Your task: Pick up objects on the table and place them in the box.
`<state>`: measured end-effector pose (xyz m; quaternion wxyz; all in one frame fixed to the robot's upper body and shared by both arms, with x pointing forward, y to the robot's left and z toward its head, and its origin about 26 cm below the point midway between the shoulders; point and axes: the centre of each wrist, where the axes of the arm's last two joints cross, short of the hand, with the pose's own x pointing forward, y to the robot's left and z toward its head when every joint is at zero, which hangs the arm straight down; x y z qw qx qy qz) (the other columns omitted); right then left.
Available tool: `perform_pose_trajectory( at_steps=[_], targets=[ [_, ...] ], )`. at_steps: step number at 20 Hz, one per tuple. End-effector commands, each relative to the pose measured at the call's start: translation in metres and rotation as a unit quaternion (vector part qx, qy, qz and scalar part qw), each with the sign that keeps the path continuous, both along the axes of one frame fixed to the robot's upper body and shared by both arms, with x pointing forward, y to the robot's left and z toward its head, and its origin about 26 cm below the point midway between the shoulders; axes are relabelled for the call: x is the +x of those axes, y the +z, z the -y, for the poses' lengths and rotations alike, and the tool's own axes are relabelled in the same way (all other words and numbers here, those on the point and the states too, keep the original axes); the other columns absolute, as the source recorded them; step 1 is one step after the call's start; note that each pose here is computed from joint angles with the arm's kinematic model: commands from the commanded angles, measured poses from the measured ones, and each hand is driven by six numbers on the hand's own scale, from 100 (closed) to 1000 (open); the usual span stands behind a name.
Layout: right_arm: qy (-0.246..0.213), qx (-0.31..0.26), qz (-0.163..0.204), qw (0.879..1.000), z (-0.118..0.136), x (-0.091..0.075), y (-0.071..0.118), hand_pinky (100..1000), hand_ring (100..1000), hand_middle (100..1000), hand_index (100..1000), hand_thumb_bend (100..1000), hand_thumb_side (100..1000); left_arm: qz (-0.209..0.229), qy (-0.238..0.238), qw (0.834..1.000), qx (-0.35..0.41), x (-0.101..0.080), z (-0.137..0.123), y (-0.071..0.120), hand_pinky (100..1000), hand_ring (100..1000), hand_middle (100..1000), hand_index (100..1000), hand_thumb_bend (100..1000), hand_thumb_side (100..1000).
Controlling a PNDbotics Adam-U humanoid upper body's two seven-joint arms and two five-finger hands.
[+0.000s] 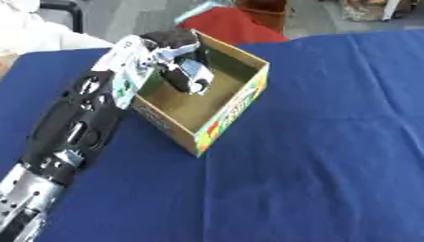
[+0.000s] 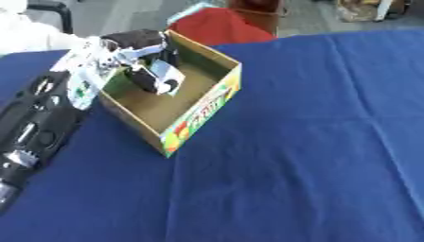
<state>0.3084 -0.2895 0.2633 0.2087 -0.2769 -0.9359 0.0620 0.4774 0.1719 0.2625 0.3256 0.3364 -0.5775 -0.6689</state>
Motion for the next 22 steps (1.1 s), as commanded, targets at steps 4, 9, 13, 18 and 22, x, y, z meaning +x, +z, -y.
perform_pose_trajectory(
  at_steps=[4, 9, 13, 18, 22],
  targets=[
    [0.0, -0.005, 0.013, 1.0, 0.001, -0.005, 0.008, 675, 699, 841, 780, 100, 1000, 0.011, 0.0, 1.0, 0.016, 0.0, -0.001, 0.007, 631, 722, 743, 830, 324, 274],
    [-0.002, -0.005, 0.012, 1.0, 0.002, -0.005, 0.007, 676, 698, 842, 780, 100, 1000, 0.013, 0.004, 0.999, 0.034, -0.001, -0.003, 0.009, 818, 886, 836, 881, 508, 317],
    [-0.002, -0.006, 0.011, 1.0, 0.002, -0.005, 0.007, 676, 698, 841, 780, 100, 1000, 0.024, 0.008, 0.998, 0.054, -0.002, -0.004, 0.012, 888, 934, 867, 914, 615, 366],
    [-0.002, -0.006, 0.01, 1.0, 0.002, -0.005, 0.007, 676, 699, 841, 780, 100, 1000, 0.039, 0.009, 0.998, 0.046, -0.004, -0.006, 0.017, 859, 911, 835, 905, 544, 380],
    [-0.003, -0.006, 0.01, 1.0, 0.003, -0.005, 0.007, 677, 699, 840, 780, 100, 1000, 0.065, -0.001, 0.998, 0.015, -0.011, -0.006, 0.029, 812, 861, 787, 875, 461, 393]
  ],
)
